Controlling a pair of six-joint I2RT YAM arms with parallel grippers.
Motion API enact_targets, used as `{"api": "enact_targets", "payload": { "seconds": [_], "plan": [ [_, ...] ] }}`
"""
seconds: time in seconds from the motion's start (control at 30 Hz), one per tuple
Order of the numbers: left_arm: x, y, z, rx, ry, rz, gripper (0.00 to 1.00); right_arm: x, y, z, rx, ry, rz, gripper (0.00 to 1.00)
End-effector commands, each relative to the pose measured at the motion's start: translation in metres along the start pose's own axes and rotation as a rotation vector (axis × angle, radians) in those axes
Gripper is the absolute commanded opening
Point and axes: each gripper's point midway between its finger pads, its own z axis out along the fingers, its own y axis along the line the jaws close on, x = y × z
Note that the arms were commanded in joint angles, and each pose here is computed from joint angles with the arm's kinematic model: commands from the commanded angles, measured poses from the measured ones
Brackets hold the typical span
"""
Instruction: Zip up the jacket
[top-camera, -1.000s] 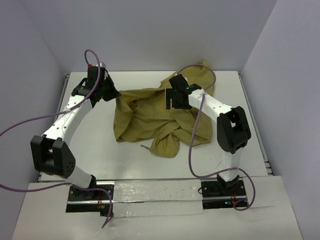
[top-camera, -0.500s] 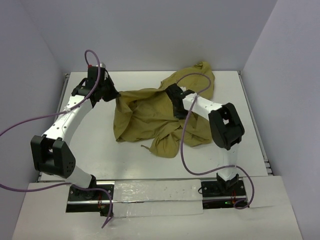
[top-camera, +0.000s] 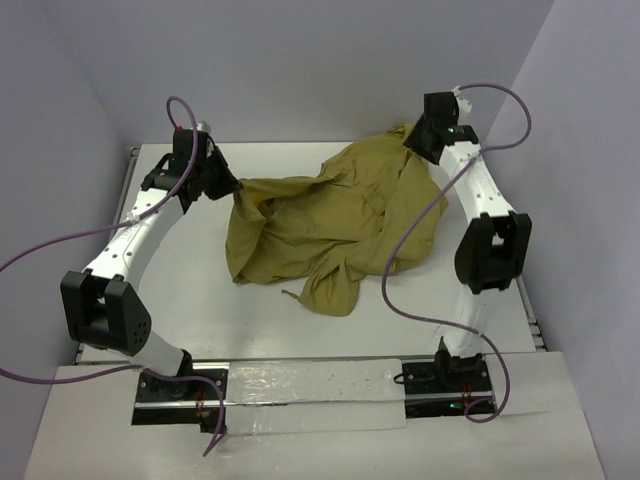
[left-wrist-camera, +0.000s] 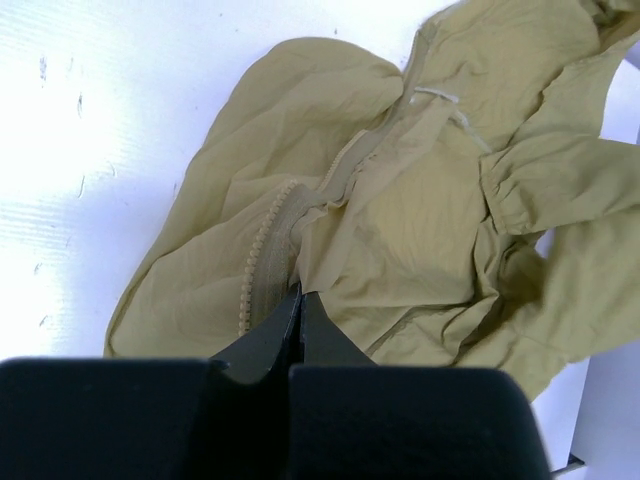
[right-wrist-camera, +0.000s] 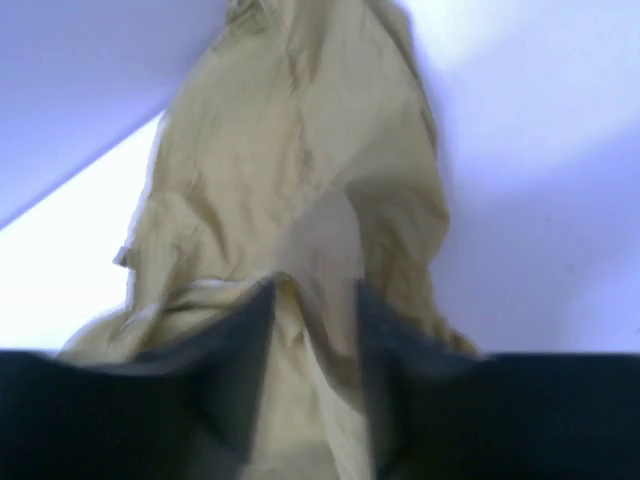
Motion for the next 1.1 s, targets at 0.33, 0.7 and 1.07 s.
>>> {"api": "enact_targets", "payload": {
  "seconds": [0.33,0.7,1.07],
  "plan": [
    [-0.016,-0.021,0.002,0.09,-0.024,-0.003,0.0,0.104,-0.007,-0.11,-0.154,0.128,-0.182,0.83],
    [-0.006,-0.012,0.006,0.065,0.006,-0.005,0.0,0.277,0.007,-0.14,-0.259,0.463,-0.342,0.85],
    [-0.007,-0.01,0.0,0.053,-0.008,0.003,0.0,0.295,0.001,-0.129,-0.204,0.458,-0.368,0.0]
  ]
}}
